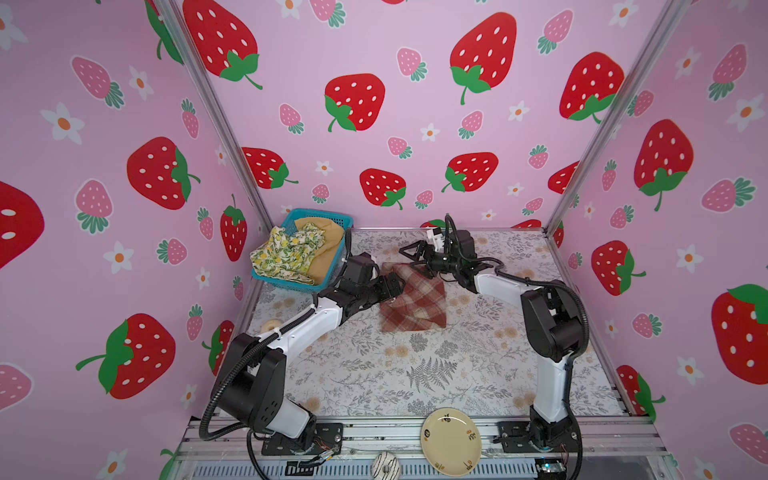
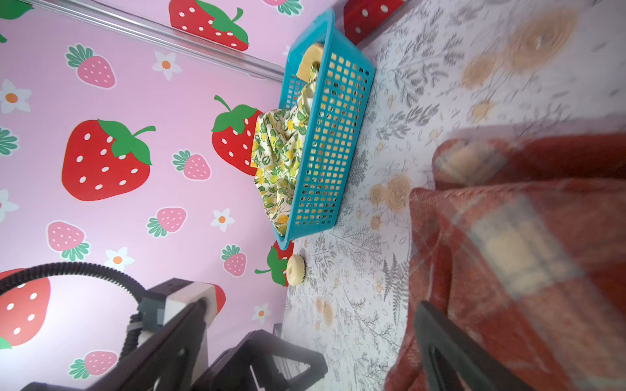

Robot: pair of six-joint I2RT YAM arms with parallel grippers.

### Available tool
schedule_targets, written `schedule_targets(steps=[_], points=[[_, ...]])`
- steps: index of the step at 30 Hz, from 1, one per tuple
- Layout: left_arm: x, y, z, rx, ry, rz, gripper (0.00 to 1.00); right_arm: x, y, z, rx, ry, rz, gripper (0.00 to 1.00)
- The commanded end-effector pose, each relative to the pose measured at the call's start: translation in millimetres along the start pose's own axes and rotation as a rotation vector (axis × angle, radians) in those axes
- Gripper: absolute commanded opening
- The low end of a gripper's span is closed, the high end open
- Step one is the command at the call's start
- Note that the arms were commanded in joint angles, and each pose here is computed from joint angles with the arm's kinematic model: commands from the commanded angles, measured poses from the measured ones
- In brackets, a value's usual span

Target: Fold and stack the skirts

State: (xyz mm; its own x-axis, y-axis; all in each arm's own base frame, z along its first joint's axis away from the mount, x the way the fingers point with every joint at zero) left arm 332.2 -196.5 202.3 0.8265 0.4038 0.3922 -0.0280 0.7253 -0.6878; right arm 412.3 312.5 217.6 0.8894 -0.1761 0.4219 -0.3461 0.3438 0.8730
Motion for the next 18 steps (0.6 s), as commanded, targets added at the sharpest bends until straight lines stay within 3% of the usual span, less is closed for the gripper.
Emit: schedule_targets(steps=[1,9,18], points=[[6,-35,-7,-0.094,-0.007,-0.004,1.0,20,-15,10,-0.062,0.021,0.013,1.0],[-2,-69,-51,-0.16,0.061,0.002,0.99,49,-58,10,-0.141,0.05,0.008,1.0],[-19,-48,-88,-0.101,0.12,0.04,0.98,45,-94,-8,-0.151,0.086,-0.02,1.0]])
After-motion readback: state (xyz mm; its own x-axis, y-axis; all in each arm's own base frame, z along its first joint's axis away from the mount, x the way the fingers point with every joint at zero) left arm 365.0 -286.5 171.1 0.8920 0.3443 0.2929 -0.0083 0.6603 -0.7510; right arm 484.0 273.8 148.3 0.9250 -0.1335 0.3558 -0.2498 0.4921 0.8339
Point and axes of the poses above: each gripper's point midway between its finger pads, its own z axis back along the fingers, its own y axis along the line the jaws close on, x = y × z, the point moved 7 cm from there along z, back along the fingers, and after that the axes turned 6 degrees about z, right-handed, at the moved point
